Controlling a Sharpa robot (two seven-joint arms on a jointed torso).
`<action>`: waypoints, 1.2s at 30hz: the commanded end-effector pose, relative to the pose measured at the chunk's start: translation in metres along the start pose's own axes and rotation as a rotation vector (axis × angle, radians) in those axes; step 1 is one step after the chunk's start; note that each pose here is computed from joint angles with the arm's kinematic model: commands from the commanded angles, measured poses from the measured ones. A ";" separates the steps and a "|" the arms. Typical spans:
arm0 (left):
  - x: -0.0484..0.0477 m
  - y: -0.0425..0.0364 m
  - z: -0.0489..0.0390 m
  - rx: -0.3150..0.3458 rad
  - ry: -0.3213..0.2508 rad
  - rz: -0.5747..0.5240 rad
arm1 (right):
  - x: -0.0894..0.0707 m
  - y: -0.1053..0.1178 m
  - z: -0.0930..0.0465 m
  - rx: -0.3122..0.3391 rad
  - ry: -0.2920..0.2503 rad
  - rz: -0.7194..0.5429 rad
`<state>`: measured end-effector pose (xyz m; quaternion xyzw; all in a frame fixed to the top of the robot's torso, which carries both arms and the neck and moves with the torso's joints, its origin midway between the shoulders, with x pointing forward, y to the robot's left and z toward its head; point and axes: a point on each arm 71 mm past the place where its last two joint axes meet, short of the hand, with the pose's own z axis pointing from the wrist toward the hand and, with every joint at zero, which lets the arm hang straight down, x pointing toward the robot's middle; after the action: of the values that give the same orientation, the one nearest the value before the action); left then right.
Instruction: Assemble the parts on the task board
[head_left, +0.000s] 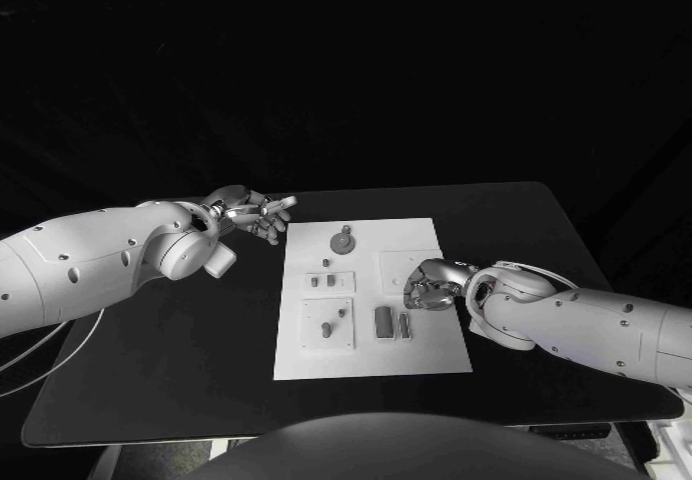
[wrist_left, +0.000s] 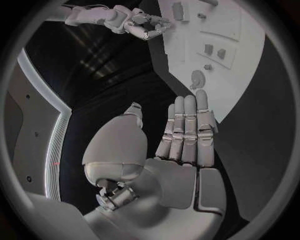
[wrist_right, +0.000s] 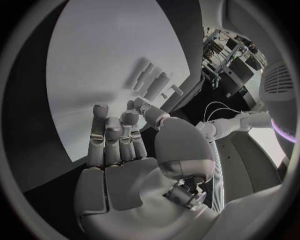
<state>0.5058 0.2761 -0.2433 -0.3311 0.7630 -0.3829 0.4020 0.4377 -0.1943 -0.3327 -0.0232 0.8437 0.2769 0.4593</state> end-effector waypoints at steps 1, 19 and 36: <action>-0.0011 -0.0036 0.0010 0.036 -0.014 -0.001 | -0.009 0.005 0.000 -0.077 -0.074 0.124; -0.0221 -0.0093 0.0235 0.145 -0.090 -0.099 | -0.103 -0.034 0.023 -0.086 -0.322 0.515; -0.0300 -0.0173 0.0546 0.164 -0.161 -0.265 | -0.124 -0.063 0.052 -0.067 -0.401 0.876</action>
<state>0.5687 0.2773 -0.2413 -0.4061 0.6665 -0.4373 0.4468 0.5683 -0.2522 -0.2839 0.3467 0.6775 0.4259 0.4893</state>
